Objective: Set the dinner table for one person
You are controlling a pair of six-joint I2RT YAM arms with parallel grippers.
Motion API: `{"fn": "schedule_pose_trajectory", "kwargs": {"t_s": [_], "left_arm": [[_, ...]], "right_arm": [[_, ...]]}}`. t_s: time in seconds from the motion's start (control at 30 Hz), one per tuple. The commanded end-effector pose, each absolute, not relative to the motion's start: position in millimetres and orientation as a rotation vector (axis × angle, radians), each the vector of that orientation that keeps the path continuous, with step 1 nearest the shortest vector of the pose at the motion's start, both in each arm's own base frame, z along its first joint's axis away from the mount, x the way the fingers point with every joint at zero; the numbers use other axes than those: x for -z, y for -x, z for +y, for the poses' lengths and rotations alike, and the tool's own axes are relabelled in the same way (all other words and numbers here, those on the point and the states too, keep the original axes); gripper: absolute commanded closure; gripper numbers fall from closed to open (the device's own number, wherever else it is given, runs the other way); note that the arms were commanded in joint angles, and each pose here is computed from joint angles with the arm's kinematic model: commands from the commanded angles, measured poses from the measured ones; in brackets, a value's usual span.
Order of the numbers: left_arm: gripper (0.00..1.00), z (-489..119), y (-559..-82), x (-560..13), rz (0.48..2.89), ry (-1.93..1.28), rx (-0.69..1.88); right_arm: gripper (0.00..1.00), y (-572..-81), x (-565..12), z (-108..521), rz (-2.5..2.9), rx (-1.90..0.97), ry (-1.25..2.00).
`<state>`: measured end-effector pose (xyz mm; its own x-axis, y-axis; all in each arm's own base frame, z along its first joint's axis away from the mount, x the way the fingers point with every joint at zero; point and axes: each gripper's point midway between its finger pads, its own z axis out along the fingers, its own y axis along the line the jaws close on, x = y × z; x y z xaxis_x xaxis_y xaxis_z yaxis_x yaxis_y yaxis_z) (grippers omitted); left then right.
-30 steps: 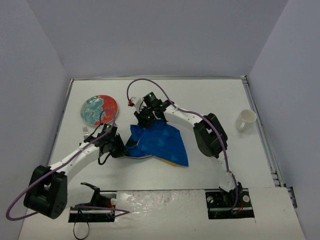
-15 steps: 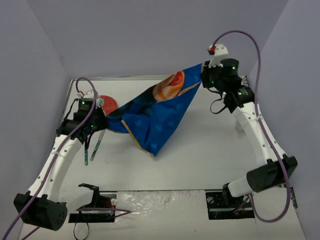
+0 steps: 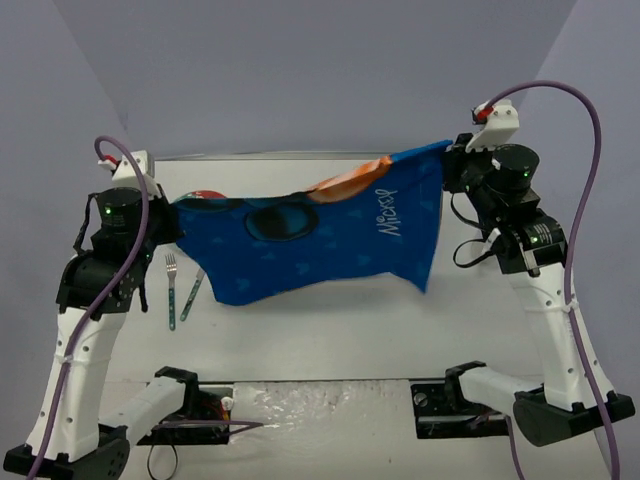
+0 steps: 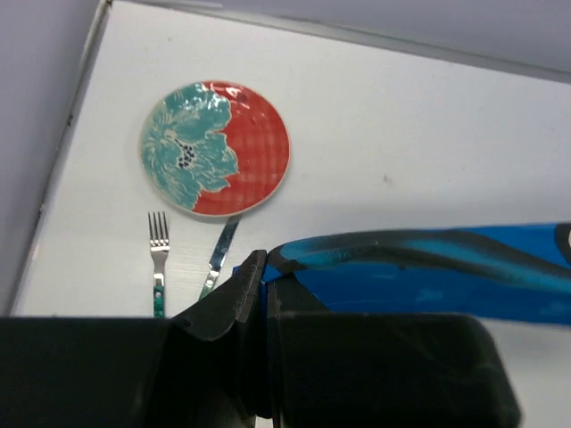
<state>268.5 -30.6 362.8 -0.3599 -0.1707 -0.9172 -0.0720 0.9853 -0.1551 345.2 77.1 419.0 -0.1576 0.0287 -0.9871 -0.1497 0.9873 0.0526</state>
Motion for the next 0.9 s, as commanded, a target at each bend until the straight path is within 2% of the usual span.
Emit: {"fn": "schedule_pose_trajectory", "kwargs": {"t_s": [0.0,0.2,0.4,0.53,0.67,0.87], "left_arm": [[1.00,-13.6,-252.4,-445.2,1.674,0.150,0.059],[1.00,1.9,-197.6,-494.3,1.423,0.146,0.061],[1.00,3.8,-165.7,-516.4,1.311,0.097,0.075],[0.99,-6.2,-176.9,-507.0,1.342,0.063,0.103],[0.96,-22.0,-209.8,-476.6,1.444,0.033,0.133],[0.93,-47.4,-273.2,-417.4,1.629,-0.018,0.159]], "right_arm": [[1.00,-314.4,-482.3,60.8,1.526,-0.147,0.048],[1.00,-254.5,-519.4,39.9,1.380,-0.142,0.012],[1.00,-216.1,-519.8,27.4,1.354,-0.163,-0.036],[1.00,-218.6,-499.5,26.7,1.419,-0.160,-0.053],[1.00,-224.3,-478.9,22.6,1.465,-0.147,-0.100],[1.00,-272.5,-400.1,21.8,1.707,-0.058,-0.191]]}}
